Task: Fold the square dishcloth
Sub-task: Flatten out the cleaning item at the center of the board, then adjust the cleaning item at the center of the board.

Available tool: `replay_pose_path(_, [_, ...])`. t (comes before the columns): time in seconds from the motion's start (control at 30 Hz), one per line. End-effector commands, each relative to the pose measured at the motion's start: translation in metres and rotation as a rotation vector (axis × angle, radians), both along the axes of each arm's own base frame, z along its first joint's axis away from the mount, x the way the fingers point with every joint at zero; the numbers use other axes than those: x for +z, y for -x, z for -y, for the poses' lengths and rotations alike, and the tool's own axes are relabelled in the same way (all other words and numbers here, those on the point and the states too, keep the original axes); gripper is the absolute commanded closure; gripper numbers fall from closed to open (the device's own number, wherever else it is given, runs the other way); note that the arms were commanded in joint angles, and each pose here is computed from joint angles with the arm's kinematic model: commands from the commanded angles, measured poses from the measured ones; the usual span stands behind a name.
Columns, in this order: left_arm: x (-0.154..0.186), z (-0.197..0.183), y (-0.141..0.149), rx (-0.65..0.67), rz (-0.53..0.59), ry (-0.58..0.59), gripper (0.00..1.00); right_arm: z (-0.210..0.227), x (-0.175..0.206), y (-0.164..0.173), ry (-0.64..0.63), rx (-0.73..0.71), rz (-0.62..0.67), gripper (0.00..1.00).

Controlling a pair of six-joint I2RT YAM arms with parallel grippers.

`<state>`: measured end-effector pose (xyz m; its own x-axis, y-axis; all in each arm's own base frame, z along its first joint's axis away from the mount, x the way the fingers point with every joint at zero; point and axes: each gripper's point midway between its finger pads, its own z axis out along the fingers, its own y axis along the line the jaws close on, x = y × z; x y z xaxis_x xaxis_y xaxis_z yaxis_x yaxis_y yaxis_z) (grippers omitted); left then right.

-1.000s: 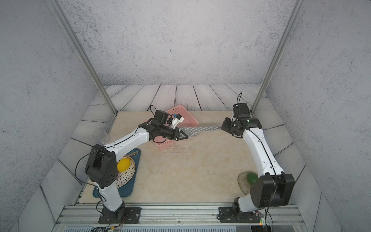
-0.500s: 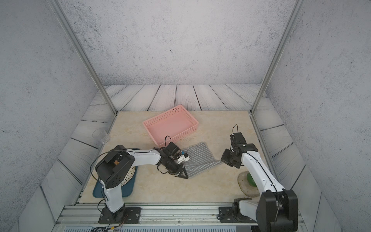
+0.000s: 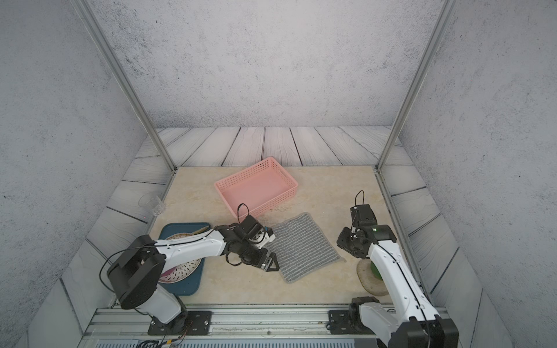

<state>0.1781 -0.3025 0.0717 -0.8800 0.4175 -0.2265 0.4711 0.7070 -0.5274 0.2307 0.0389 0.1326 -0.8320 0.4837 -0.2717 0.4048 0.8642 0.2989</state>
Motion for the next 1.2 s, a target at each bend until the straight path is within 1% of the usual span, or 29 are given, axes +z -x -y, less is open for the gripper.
replay_pose_path(0.0, [0.011,-0.028,-0.039,0.172,0.196,-0.123,0.00,-0.021,0.027,-0.026,-0.050,0.128,0.122,0.60])
replay_pose_path(0.07, [0.021,-0.030,-0.057,0.228,0.272,-0.129,0.00,-0.033,0.033,-0.038,-0.039,0.200,0.144,0.61])
replay_pose_path(0.13, [0.026,-0.030,-0.072,0.264,0.327,-0.145,0.02,-0.046,0.034,-0.049,-0.011,0.264,0.156,0.63])
replay_pose_path(0.2, [0.023,-0.028,-0.085,0.280,0.358,-0.171,0.09,-0.061,0.031,-0.062,0.001,0.326,0.165,0.66])
replay_pose_path(0.27, [0.015,-0.024,-0.095,0.286,0.375,-0.196,0.16,-0.076,0.027,-0.076,-0.022,0.365,0.164,0.70])
replay_pose_path(0.4, [-0.005,-0.019,-0.109,0.292,0.370,-0.229,0.22,-0.098,0.012,-0.102,-0.067,0.422,0.140,0.72])
replay_pose_path(0.5, [-0.021,-0.015,-0.118,0.278,0.358,-0.259,0.31,-0.111,-0.002,-0.121,-0.095,0.439,0.106,0.73])
replay_pose_path(0.57, [-0.030,-0.011,-0.123,0.268,0.344,-0.265,0.41,-0.118,-0.013,-0.133,-0.115,0.439,0.083,0.75])
replay_pose_path(0.73, [-0.053,-0.013,-0.136,0.255,0.311,-0.300,0.54,-0.128,-0.047,-0.162,-0.137,0.415,0.000,0.79])
replay_pose_path(0.8, [-0.058,-0.015,-0.143,0.258,0.304,-0.303,0.59,-0.131,-0.060,-0.169,-0.138,0.405,-0.035,0.81])
replay_pose_path(0.97, [-0.067,-0.017,-0.160,0.241,0.283,-0.301,0.65,-0.117,-0.087,-0.181,-0.084,0.331,-0.113,0.84])
replay_pose_path(1.17, [-0.070,-0.010,-0.182,0.205,0.295,-0.302,0.66,-0.080,-0.107,-0.178,-0.032,0.206,-0.181,0.85])
